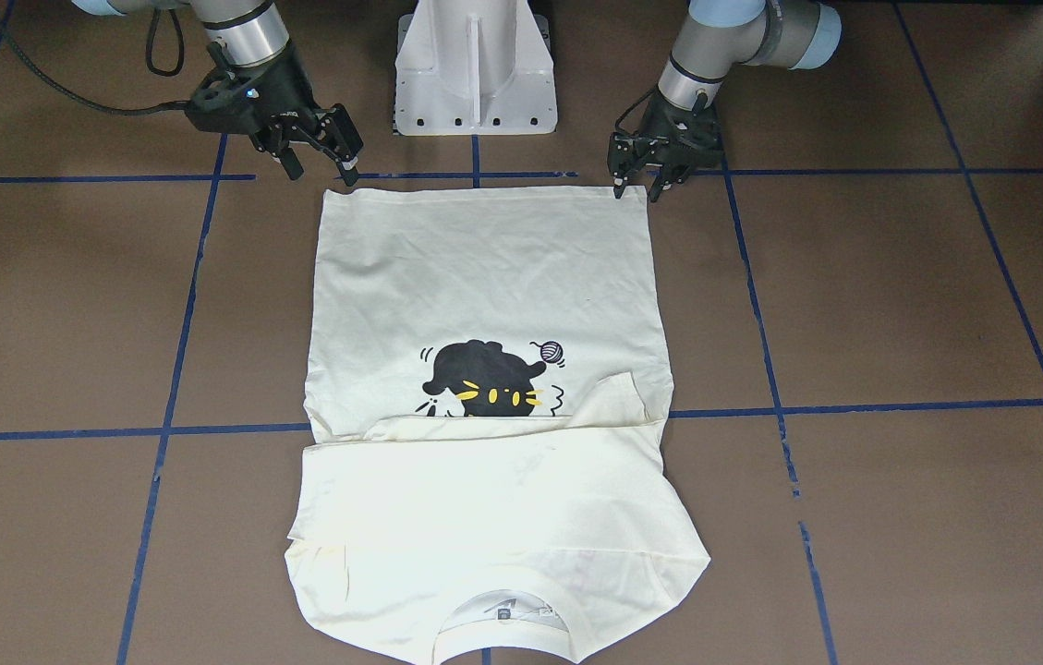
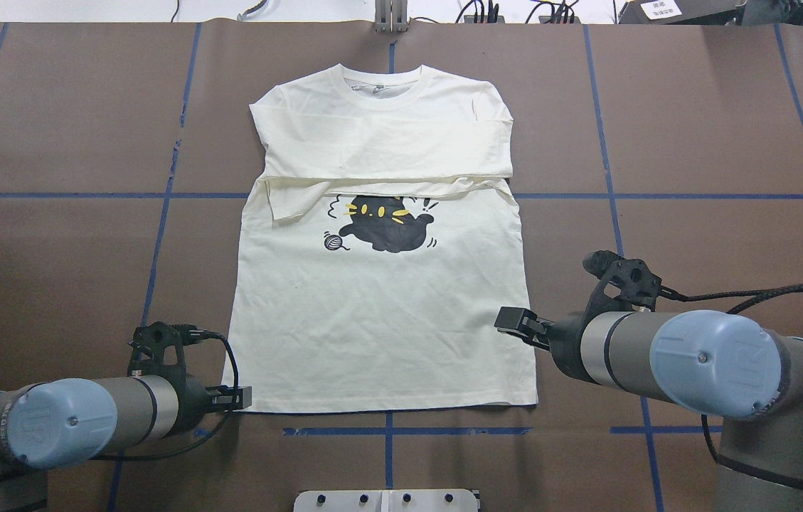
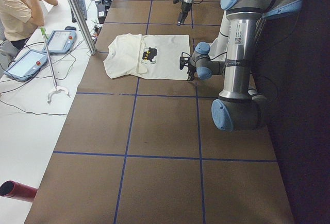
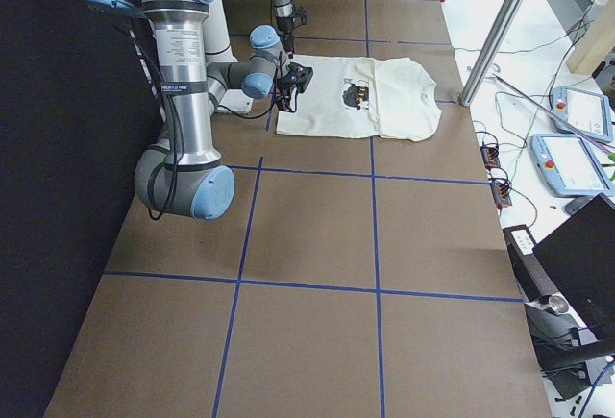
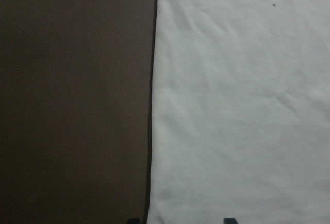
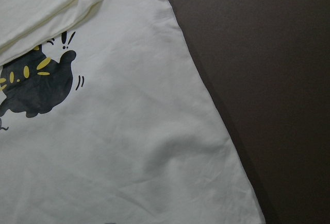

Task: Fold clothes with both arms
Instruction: 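Lower both grippers to the hem corners nearest the robot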

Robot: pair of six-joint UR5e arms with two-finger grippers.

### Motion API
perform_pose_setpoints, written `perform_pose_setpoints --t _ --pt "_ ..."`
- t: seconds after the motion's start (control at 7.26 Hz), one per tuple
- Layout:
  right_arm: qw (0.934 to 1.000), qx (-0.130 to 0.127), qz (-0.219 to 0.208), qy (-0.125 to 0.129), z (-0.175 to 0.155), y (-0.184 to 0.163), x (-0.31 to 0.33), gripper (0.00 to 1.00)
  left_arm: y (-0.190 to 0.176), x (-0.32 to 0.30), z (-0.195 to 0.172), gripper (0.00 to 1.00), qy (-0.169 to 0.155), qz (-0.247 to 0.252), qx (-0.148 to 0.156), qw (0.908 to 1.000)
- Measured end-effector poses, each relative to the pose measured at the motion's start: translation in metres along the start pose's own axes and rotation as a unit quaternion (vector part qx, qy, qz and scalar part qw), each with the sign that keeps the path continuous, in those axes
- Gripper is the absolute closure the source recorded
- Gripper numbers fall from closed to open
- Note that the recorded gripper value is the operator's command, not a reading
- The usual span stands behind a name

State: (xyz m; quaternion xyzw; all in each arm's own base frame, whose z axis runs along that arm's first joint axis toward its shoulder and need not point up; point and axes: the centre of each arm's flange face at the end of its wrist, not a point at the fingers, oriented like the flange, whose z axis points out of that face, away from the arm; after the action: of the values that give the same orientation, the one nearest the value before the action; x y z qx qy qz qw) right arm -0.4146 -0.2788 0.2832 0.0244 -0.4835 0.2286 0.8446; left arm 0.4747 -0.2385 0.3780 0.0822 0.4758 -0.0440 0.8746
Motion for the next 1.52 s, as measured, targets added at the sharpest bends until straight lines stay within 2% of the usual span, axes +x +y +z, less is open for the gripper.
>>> perform_pose_setpoints --t 0.14,0.28,0.41,0.55,0.83,1.24,1.52 --pt "1.0 0.0 0.0 0.001 0.001 0.0 0.001 0.06 0.002 0.0 0.001 0.66 0.0 0.001 -0.002 1.0" --pt "1.0 0.0 0.0 0.003 0.001 0.001 0.003 0.06 0.004 0.001 0.001 0.94 0.0 0.001 -0.003 1.0" --pt "1.0 0.0 -0.001 0.004 0.001 0.001 0.003 0.06 0.004 0.001 0.001 1.0 0.0 0.0 -0.004 1.0" --pt "1.0 0.0 0.0 0.004 0.002 0.001 0.004 0.06 0.004 0.001 0.001 1.0 0.0 0.0 -0.004 1.0" --pt "0.9999 0.0 0.001 0.011 0.006 0.005 0.01 0.17 0.004 0.002 -0.002 1.0 0.002 0.0 -0.003 1.0" --pt "0.9986 0.018 0.03 0.041 0.025 0.041 0.045 0.19 0.003 0.01 -0.005 1.0 0.011 0.0 0.0 0.9999" --pt "0.9977 0.029 0.024 0.056 0.04 0.069 0.066 0.36 0.0 0.01 -0.006 1.0 0.011 0.0 0.012 0.9999"
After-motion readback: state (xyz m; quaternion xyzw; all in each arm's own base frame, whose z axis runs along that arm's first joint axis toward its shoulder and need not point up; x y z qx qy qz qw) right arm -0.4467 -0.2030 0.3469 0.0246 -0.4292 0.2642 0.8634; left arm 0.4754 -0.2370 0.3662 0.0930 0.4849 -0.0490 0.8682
